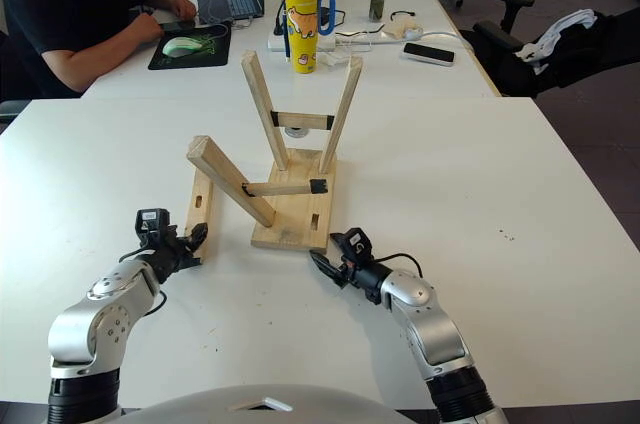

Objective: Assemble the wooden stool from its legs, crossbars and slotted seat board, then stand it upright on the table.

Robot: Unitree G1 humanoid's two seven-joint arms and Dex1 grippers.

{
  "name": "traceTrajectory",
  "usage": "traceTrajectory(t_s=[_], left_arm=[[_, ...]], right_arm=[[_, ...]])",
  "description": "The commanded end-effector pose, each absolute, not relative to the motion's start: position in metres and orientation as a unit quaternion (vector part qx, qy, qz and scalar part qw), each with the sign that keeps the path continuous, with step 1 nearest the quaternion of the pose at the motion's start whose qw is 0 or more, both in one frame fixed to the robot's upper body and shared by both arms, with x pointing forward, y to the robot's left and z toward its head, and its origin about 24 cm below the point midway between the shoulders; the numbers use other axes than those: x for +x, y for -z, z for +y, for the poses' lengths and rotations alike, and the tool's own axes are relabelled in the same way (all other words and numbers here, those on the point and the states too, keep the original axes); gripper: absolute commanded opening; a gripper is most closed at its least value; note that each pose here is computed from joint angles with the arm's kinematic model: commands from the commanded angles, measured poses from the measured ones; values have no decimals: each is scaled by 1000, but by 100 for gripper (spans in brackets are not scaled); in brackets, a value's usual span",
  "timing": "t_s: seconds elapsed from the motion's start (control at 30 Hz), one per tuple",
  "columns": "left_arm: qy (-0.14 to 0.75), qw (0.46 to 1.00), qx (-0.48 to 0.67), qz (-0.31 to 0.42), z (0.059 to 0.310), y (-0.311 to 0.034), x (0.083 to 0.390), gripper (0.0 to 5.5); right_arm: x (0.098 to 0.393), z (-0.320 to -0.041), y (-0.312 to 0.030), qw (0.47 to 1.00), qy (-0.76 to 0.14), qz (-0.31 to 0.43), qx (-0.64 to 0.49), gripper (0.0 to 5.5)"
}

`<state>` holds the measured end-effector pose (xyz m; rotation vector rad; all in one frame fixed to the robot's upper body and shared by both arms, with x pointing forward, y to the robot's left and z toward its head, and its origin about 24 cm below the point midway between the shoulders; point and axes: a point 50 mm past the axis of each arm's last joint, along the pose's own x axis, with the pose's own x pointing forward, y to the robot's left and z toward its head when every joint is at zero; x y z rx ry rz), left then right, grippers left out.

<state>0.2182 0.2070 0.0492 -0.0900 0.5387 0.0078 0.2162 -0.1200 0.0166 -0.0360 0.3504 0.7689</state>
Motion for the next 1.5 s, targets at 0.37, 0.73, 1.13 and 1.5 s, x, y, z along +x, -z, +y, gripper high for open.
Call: traceTrajectory(t_s=[0.37, 0.73, 1.13, 1.5], left_arm=[[-3, 955, -30, 295, 212, -44, 226, 244], [-54, 993, -24, 99, 243, -103, 277, 204], [109, 958, -13, -266, 220, -258, 299, 204], [590, 779, -95, -190, 108, -290, 238, 204]], right_arm=[[228, -164, -22, 955, -244, 166, 12, 384], [230, -144, -16, 911, -372, 160, -72, 384], [231, -139, -6, 907, -382, 159, -75, 384], [205, -186, -21, 906, -381, 181, -9, 384]])
